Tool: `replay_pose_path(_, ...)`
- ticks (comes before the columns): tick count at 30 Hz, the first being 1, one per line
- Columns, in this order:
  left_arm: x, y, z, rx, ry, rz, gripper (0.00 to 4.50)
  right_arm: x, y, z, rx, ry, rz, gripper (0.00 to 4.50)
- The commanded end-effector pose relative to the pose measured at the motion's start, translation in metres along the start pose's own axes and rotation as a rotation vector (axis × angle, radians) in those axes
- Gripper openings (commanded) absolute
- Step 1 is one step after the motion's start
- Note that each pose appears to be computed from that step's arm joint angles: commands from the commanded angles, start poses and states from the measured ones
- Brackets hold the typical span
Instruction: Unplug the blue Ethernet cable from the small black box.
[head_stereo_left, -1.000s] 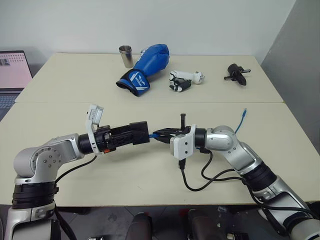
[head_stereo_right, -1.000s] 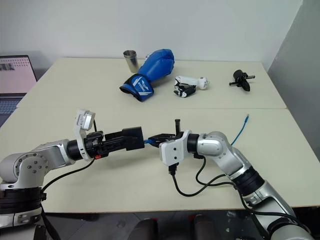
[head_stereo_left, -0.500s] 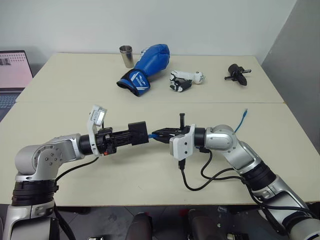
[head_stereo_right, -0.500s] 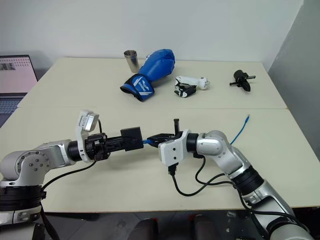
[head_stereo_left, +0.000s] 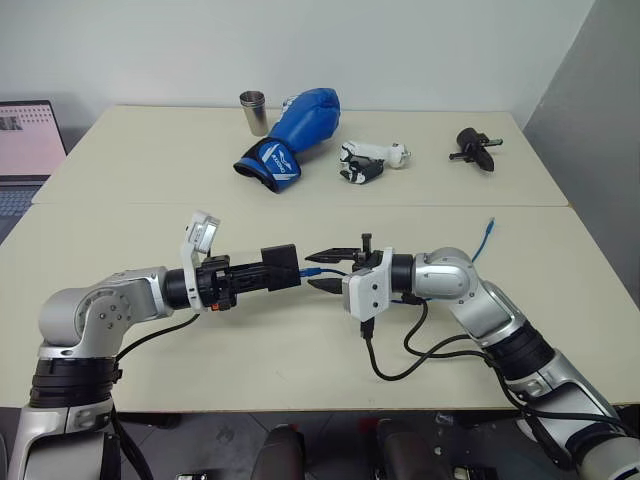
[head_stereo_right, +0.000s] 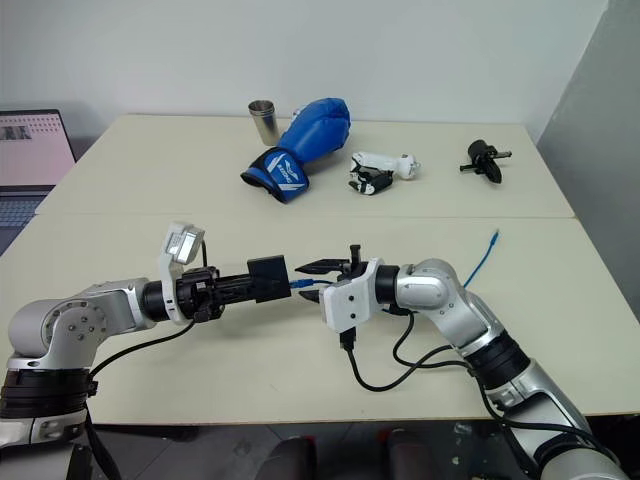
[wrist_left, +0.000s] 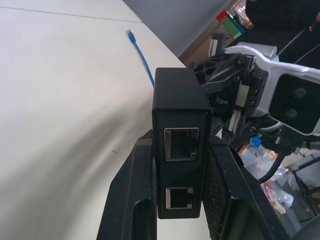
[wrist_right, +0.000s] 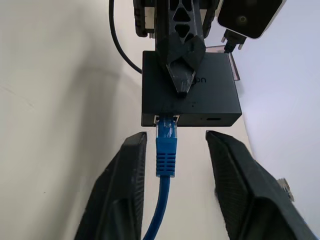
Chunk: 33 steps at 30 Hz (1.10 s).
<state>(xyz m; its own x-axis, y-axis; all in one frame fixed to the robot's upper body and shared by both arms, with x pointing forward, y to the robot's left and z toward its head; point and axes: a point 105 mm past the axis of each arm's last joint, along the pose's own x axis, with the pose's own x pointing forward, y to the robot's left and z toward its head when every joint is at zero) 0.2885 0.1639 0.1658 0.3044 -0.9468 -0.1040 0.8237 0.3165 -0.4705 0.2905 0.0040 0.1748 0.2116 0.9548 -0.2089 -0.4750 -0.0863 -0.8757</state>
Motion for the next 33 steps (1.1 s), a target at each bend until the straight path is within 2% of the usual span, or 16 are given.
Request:
replay_pose_path(1,0.000,-0.006,0.012,0.136,0.032,-0.048,0.78,-0.019,-0.012,0.018,0.199,-0.070,0.005,1.90)
replay_pose_path(6,0.001,-0.011,0.013,0.233,0.083,-0.111,0.78,-0.029,-0.013,0.013,0.623,-0.094,-0.037,1.90)
replay_pose_path(11,0.002,-0.014,0.017,0.274,0.100,-0.153,0.78,-0.030,-0.005,0.006,0.928,-0.104,-0.022,1.90)
replay_pose_path(14,0.004,-0.015,0.020,0.283,0.093,-0.164,0.78,-0.027,0.002,0.006,1.049,-0.116,-0.008,1.90)
replay_pose_path(26,0.004,-0.015,0.022,0.284,0.096,-0.178,0.78,-0.018,-0.002,0.016,1.231,-0.209,-0.001,1.90)
replay_pose_path(33,0.005,-0.016,0.021,0.284,0.098,-0.184,0.78,-0.014,-0.002,0.015,1.266,-0.213,-0.012,1.90)
